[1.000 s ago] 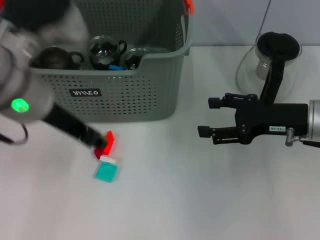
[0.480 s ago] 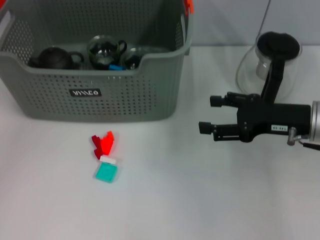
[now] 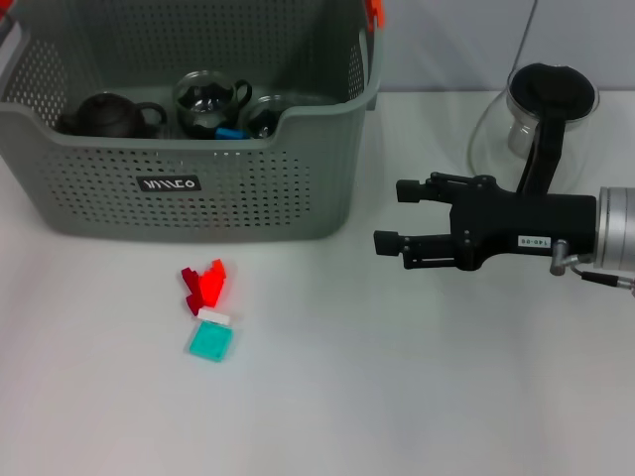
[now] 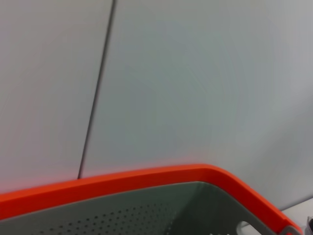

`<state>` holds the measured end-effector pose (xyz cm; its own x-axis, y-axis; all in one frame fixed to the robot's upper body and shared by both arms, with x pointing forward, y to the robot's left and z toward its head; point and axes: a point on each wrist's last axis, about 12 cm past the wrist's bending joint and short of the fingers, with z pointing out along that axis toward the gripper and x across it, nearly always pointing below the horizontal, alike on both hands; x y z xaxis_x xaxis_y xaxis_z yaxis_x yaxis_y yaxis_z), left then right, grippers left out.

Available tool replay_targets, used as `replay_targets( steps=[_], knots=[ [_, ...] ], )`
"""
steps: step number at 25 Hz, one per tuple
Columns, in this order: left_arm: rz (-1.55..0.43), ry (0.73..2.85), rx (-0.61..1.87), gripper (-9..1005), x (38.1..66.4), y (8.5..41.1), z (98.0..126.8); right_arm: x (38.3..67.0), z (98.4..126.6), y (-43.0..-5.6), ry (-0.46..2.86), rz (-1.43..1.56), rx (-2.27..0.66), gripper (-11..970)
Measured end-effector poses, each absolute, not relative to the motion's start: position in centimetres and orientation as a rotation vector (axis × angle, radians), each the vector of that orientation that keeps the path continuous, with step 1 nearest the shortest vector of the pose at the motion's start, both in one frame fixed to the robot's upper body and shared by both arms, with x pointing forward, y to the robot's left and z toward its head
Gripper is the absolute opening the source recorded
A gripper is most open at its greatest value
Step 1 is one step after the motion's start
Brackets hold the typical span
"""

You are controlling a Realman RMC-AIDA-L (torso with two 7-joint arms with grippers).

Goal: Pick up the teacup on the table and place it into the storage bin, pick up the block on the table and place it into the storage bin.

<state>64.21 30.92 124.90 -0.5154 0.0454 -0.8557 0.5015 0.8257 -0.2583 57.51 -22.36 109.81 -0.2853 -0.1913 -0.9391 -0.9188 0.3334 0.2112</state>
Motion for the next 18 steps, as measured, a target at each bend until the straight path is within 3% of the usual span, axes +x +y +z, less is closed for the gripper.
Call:
replay_targets(
  steps=[5, 8, 13, 18],
  knots=[
    [-0.644, 1.973, 0.485, 754, 60.7, 31.6, 125.4, 57.6, 109.9, -22.3, 1.703, 1.025, -1.003, 914],
    [-0.723, 1.866, 0.732, 886, 56.8, 30.6, 125.3, 57.6, 109.9, -22.4, 1.702, 1.027, -0.989, 914],
    [-0.751, 1.820, 1.075, 941, 51.5, 29.0, 123.9, 57.7, 110.0, -22.6, 1.717, 1.034, -0.953, 914],
    [-0.680, 1.986, 1.182, 945, 50.3, 28.2, 121.2, 57.6, 109.7, -22.4, 1.732, 1.041, -0.926, 914]
  ],
)
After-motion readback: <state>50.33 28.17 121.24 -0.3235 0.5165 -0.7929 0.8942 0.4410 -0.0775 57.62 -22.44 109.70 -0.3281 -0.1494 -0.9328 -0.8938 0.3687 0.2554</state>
